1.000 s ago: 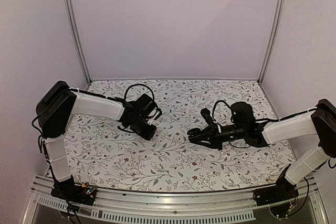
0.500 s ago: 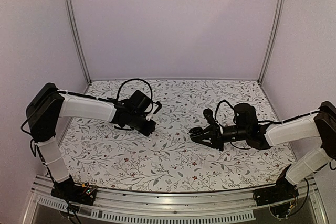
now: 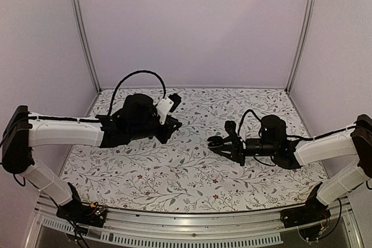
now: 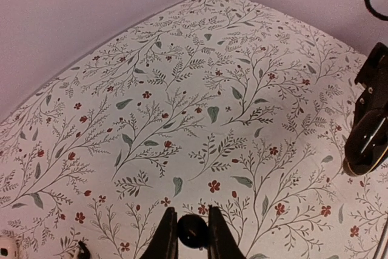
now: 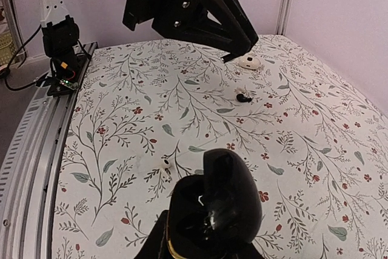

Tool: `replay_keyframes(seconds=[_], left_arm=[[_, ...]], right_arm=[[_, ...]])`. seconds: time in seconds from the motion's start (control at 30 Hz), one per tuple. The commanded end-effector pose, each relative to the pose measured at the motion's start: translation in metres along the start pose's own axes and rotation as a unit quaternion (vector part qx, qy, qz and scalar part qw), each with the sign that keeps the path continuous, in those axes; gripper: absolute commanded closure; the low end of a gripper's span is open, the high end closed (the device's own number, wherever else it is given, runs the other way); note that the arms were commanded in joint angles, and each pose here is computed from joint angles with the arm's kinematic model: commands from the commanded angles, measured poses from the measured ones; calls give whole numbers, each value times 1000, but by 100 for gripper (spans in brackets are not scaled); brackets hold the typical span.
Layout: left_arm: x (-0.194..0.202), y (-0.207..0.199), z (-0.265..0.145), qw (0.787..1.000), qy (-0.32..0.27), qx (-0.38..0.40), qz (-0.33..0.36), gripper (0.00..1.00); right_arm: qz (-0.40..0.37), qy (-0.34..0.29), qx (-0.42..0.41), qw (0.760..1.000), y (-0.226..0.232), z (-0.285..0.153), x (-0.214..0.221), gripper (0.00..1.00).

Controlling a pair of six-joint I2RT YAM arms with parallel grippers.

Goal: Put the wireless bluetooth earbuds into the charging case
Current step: Pick up the right earbud from the center of the board.

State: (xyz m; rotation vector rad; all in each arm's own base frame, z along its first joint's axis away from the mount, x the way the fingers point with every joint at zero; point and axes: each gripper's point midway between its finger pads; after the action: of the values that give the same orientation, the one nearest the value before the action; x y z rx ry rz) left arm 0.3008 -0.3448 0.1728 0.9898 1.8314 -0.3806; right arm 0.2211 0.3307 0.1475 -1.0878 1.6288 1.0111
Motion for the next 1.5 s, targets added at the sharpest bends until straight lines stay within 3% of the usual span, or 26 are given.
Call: replay_keyframes(seconds=[0.0, 0.4, 0.9, 1.47], left_arm=[[-30, -18, -18, 996, -75, 5, 48, 90], [-41, -31, -32, 992, -111, 11, 64, 90], [-40, -39, -36, 989, -128, 23, 69, 90], [-40, -35, -52, 985, -154, 7, 76, 90]], right_arm=[[-70, -28, 38, 996, 2, -3, -17, 100], [-156, -48, 138, 977, -2, -13, -26, 100], [-212, -73, 178, 958, 4, -22, -35, 100], [-248, -123, 106, 955, 57, -27, -62, 100]])
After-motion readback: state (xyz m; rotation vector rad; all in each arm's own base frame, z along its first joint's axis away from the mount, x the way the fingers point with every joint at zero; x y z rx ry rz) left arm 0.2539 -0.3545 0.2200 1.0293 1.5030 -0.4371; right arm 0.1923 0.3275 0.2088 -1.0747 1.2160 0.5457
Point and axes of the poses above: each gripper's point midway between its finger pads, its own z axis out along the fingers, its own y axis along the line the jaws close on, x = y × z, and after that the axes turned 9 degrees about z, right-handed
